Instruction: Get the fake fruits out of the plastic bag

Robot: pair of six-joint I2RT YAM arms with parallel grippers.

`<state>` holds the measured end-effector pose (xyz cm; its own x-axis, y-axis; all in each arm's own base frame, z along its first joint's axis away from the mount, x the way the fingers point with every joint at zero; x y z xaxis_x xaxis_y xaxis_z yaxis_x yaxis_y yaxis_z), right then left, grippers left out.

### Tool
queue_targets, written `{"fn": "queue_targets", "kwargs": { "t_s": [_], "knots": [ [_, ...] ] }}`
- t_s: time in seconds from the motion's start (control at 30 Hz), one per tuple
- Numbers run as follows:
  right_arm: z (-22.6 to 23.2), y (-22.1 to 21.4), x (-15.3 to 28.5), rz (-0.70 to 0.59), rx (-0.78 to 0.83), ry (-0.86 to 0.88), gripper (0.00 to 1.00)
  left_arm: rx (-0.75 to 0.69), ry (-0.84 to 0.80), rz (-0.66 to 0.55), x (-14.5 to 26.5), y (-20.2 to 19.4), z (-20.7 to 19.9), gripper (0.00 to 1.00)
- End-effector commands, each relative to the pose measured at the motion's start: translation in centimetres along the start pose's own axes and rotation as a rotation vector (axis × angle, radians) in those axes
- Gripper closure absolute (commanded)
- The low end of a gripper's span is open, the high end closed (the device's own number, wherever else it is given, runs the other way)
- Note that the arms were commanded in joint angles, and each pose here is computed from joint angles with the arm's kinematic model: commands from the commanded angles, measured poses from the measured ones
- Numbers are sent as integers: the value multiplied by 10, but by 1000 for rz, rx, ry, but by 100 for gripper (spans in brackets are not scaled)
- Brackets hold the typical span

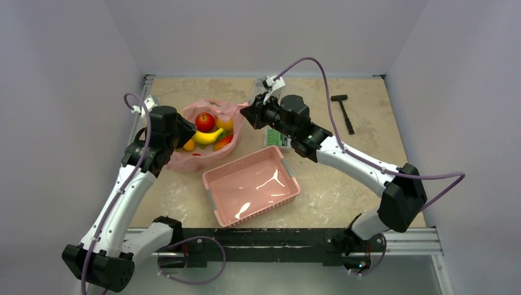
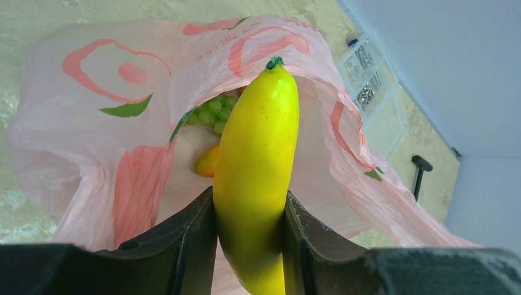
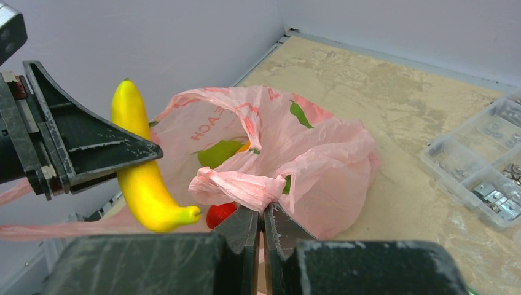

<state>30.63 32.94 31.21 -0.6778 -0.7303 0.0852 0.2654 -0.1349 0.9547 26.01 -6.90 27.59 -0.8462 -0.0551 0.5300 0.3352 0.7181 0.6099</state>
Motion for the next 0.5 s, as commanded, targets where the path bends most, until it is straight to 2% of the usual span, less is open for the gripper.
{"fn": "queue_targets", "kwargs": {
  "t_s": [0.0, 0.13, 0.23, 0.33, 0.4, 0.47],
  "knots": [
    [3, 20, 8, -62, 20, 3, 100, 191, 106, 26, 14, 8, 2, 100],
    [3, 21, 8, -60, 21, 4, 100, 305, 107, 141, 22, 1, -2, 100],
    [4, 22, 9, -59, 22, 10, 100, 325, 120, 264, 33, -9, -8, 100],
    [4, 23, 11, -63, 21, 7, 100, 334, 18, 403, 39, -31, -18, 100],
    [4, 24, 12, -67, 21, 5, 100, 298, -93, 433, 43, -44, -27, 100],
    [5, 25, 13, -72, 19, 7, 100, 194, -105, 408, 49, -57, -27, 100]
  ]
}}
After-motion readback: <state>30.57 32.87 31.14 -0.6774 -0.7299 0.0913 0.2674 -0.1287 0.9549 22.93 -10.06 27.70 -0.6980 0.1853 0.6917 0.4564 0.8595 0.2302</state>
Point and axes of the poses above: each gripper's point midway between its finger pads, its own x axis back along the fingers, its own z axis along the line the jaws close on, y = z × x, the point moved 5 cm from there along x, back along the fingers, and after that the axes turned 3 degrees about x, right-handed, at the moved point
